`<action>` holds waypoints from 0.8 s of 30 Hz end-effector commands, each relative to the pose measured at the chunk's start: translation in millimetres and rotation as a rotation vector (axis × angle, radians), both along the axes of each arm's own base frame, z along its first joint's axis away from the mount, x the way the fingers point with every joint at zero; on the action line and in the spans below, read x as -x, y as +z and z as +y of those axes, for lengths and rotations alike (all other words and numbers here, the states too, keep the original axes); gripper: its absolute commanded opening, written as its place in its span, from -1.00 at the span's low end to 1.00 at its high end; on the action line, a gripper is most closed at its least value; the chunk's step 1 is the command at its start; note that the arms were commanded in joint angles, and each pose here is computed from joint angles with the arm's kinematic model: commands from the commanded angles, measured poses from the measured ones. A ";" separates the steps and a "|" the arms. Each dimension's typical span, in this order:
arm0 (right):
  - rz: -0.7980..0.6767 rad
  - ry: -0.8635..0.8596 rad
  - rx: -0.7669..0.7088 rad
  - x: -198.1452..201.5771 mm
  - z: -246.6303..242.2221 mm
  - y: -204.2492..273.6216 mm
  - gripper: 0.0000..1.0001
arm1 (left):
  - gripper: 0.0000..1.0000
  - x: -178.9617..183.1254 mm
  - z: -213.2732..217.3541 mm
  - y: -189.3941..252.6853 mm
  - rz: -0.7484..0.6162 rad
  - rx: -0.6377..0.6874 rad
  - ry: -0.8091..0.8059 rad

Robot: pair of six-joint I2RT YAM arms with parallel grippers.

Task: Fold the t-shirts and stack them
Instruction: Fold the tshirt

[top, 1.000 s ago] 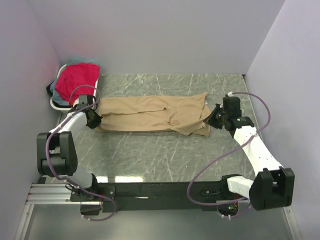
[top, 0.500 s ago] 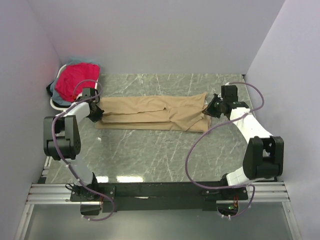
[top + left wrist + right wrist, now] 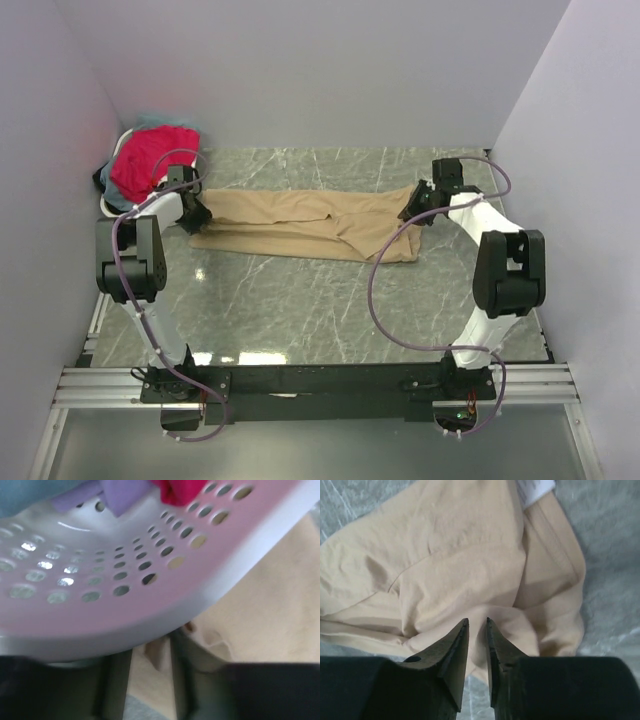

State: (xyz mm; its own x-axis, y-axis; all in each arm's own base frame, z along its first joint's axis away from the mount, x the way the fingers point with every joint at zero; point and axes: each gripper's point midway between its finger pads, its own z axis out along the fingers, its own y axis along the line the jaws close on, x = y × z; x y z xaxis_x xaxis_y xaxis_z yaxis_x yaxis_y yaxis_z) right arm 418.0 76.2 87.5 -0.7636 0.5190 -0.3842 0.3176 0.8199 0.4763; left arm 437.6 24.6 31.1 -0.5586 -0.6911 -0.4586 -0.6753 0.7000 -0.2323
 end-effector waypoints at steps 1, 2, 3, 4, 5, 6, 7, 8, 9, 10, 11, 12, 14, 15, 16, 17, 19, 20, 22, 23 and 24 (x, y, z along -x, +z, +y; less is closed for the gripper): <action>-0.075 -0.019 0.048 -30.8 -12.4 17.0 -0.37 | 0.23 -22.1 -2.0 24.1 -0.083 0.006 -0.023; -0.074 -0.025 0.063 -34.6 -15.1 15.7 -0.32 | 0.39 -20.7 -0.6 28.8 -0.092 0.003 -0.017; -0.084 -0.034 0.079 -37.9 -18.7 17.6 -0.22 | 0.52 -19.8 0.1 31.2 -0.097 0.000 -0.013; -0.088 -0.041 0.095 -40.5 -21.7 18.2 -0.14 | 0.64 -20.1 0.1 40.8 -0.118 -0.004 -0.009; -0.097 -0.053 0.113 -46.1 -26.6 22.0 -0.13 | 0.74 -18.1 1.3 43.6 -0.122 -0.009 -0.004; -0.108 -0.057 0.120 -49.2 -29.2 25.8 -0.13 | 0.76 -18.1 3.3 48.5 -0.134 -0.020 0.001; -0.122 -0.041 0.125 -51.8 -28.7 29.4 -0.12 | 0.82 -17.9 3.4 59.6 -0.160 -0.023 -0.002; -0.149 -0.013 0.109 -56.1 -24.4 40.6 -0.12 | 0.83 -16.7 3.1 65.4 -0.171 -0.025 0.000; -0.160 0.003 0.100 -56.7 -21.8 46.1 -0.12 | 0.84 -15.5 2.8 70.2 -0.183 -0.026 -0.002; -0.167 0.013 0.097 -55.7 -20.4 50.9 -0.12 | 0.86 -15.4 1.9 86.6 -0.223 -0.033 -0.004; -0.194 0.023 0.089 -53.0 -19.0 60.6 -0.11 | 0.87 -12.6 -0.5 91.4 -0.237 -0.040 -0.010; -0.210 0.057 0.050 -48.9 -9.2 66.3 -0.10 | 0.89 -11.2 -2.5 98.1 -0.256 -0.043 -0.018; -0.207 0.051 0.042 -37.9 -8.7 72.4 -0.10 | 0.99 -9.7 -11.8 117.8 -0.316 -0.044 -0.054; -0.215 0.053 0.040 -34.3 -8.2 73.9 -0.09 | 0.99 -8.9 -16.0 122.1 -0.330 -0.041 -0.071; -0.219 0.083 -0.004 -28.4 0.6 76.8 -0.08 | 0.99 -7.7 -20.9 128.5 -0.347 -0.036 -0.097; -0.192 0.091 -0.021 -18.5 3.4 73.2 -0.08 | 0.99 -7.6 -30.3 130.0 -0.360 -0.007 -0.134; -0.167 0.152 -0.081 -5.0 21.3 71.5 -0.09 | 0.99 -4.9 -48.8 128.1 -0.358 0.015 -0.181; -0.159 0.168 -0.098 4.0 27.7 67.6 -0.09 | 0.99 -2.5 -59.6 124.5 -0.351 0.022 -0.203; -0.149 0.210 -0.149 17.1 43.7 67.1 -0.08 | 0.99 -0.2 -71.4 115.1 -0.335 0.039 -0.222; -0.132 0.229 -0.161 27.2 51.9 62.8 -0.03 | 0.99 2.6 -80.9 108.0 -0.320 0.049 -0.241; -0.118 0.232 -0.167 32.2 55.1 59.9 -0.03 | 0.99 2.9 -87.5 104.8 -0.316 0.064 -0.257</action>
